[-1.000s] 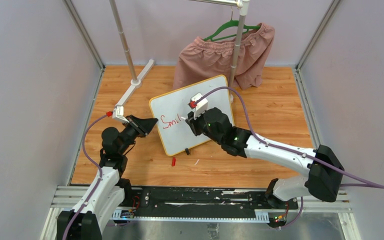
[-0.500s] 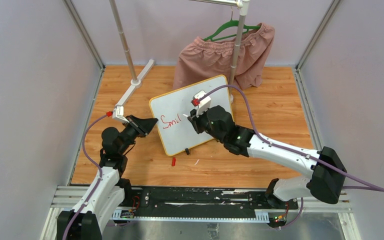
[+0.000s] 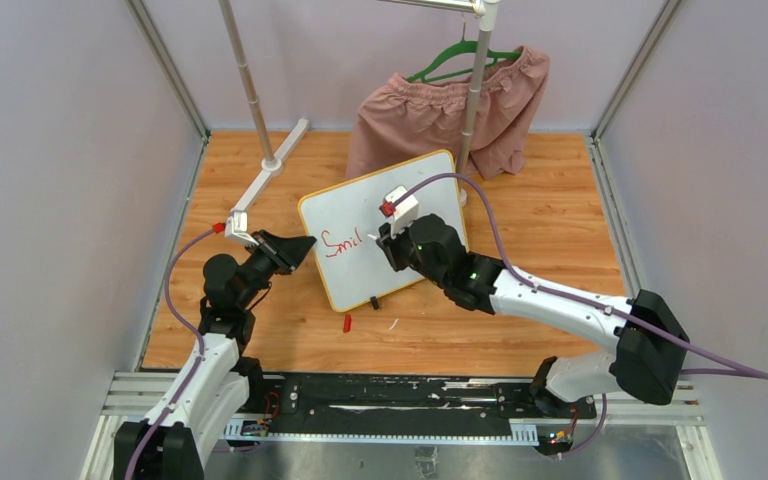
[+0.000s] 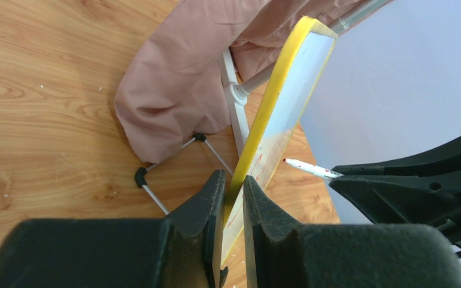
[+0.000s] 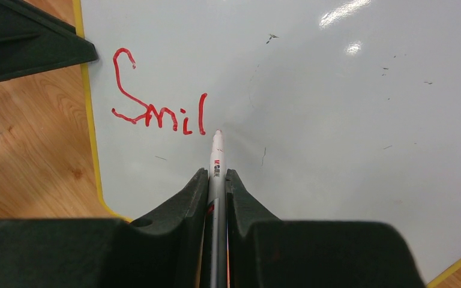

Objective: Write a sentence on the whiteboard

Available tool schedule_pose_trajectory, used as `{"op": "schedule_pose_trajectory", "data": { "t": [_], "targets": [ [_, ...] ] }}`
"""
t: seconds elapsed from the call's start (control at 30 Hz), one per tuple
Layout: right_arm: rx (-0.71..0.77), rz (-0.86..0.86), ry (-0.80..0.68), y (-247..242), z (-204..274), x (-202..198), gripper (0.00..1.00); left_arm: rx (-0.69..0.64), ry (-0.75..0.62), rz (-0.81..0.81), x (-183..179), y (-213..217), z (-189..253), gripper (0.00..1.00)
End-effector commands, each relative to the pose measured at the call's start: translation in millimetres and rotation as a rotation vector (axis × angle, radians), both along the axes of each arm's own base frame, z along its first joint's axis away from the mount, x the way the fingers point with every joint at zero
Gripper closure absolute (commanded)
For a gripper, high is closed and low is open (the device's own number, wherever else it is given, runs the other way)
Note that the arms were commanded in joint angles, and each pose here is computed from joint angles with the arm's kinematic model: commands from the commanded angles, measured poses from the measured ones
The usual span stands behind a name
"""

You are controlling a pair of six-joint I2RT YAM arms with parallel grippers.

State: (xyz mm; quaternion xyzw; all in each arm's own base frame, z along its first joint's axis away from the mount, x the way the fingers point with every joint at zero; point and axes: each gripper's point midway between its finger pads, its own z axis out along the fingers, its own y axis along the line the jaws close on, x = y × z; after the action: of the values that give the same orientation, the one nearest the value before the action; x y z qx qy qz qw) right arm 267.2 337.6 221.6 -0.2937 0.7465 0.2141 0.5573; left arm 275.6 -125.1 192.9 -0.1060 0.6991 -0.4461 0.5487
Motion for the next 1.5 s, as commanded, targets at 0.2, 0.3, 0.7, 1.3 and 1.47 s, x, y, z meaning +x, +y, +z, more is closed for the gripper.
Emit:
{"op": "schedule_pose_trajectory", "data": {
  "t": [0.2, 0.3, 0.7, 1.3, 1.47],
  "targets": [
    [0.013, -0.005, 0.003, 3.0, -7.1, 5.4, 1.0, -0.005, -0.001, -0.015, -2.8, -1.8, -1.9, 1.0],
    [0.029, 0.016, 0.01, 7.9, -5.1, 2.8, 1.0, -0.005, -0.001, -0.011, -2.4, -1.1, -2.0, 1.0],
    [0.013, -0.01, 0.024, 7.5, -12.5, 7.0, 1.0, -0.005, -0.004, -0.012, -2.6, -1.3, -1.3, 1.0],
    [-0.014, -0.089, 0.014, -10.0, -12.9, 23.0, 1.0, -0.005, -0.002, -0.013, -2.7, -1.3, -1.9, 1.0],
    [-0.009, -0.087, 0.01, -7.6, -10.1, 26.0, 1.0, -0.005, -0.002, -0.013, -2.9, -1.4, -2.0, 1.0]
  ]
}}
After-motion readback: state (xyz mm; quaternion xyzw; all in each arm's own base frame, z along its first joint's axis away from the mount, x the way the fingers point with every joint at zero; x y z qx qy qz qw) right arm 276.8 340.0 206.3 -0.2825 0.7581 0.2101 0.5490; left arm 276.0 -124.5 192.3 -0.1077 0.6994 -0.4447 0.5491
